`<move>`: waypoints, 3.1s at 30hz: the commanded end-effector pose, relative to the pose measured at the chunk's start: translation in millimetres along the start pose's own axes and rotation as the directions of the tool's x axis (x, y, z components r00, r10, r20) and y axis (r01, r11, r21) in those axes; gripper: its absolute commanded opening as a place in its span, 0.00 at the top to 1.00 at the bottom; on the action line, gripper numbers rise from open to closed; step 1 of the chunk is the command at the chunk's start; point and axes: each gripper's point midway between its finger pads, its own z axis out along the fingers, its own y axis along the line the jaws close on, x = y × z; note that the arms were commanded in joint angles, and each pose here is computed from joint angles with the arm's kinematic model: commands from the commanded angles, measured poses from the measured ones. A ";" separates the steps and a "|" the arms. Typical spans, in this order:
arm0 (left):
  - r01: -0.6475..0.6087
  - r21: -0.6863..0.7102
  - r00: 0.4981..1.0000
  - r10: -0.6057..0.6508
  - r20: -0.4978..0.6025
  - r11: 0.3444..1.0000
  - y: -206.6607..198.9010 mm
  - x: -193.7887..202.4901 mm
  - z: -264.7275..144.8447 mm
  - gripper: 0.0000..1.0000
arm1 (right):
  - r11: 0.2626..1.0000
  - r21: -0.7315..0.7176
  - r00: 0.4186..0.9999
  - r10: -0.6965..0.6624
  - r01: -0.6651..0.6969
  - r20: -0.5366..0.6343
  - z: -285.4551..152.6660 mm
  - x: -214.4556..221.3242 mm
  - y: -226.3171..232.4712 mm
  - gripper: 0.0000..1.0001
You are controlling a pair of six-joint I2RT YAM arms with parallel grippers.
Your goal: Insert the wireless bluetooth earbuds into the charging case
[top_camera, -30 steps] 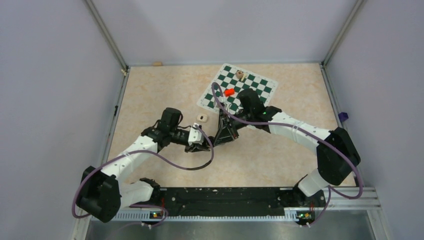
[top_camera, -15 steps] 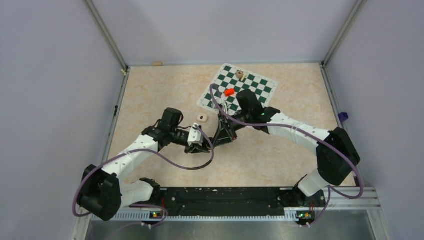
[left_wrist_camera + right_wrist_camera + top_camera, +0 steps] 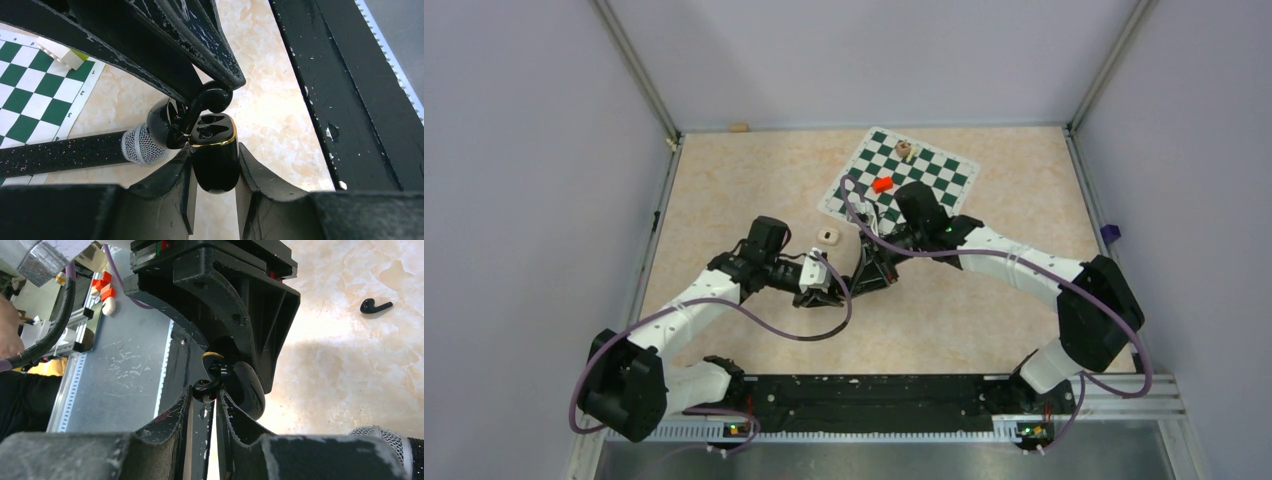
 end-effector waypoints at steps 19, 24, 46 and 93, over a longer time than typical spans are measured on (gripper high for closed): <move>-0.060 -0.004 0.998 0.060 0.029 0.998 10.0 -15.0 -0.2 1.00 | 0.995 -0.051 0.996 -0.090 0.090 0.020 -2.3 -8.4 23.3 1.00; -0.059 -0.003 0.998 0.059 0.031 0.998 9.5 -15.3 -0.2 1.00 | 0.995 -0.021 0.995 -0.097 0.096 -0.013 3.8 -2.4 17.0 1.00; -0.078 0.037 0.996 0.077 0.038 0.996 -0.2 -14.6 1.7 1.00 | 0.995 0.026 0.995 -0.091 0.092 -0.030 10.6 -10.1 5.4 1.00; -0.045 0.117 0.989 0.028 0.146 0.992 0.9 -71.9 -2.3 1.00 | 0.983 0.149 0.994 -0.097 0.104 -0.054 -4.7 -80.0 1.7 1.00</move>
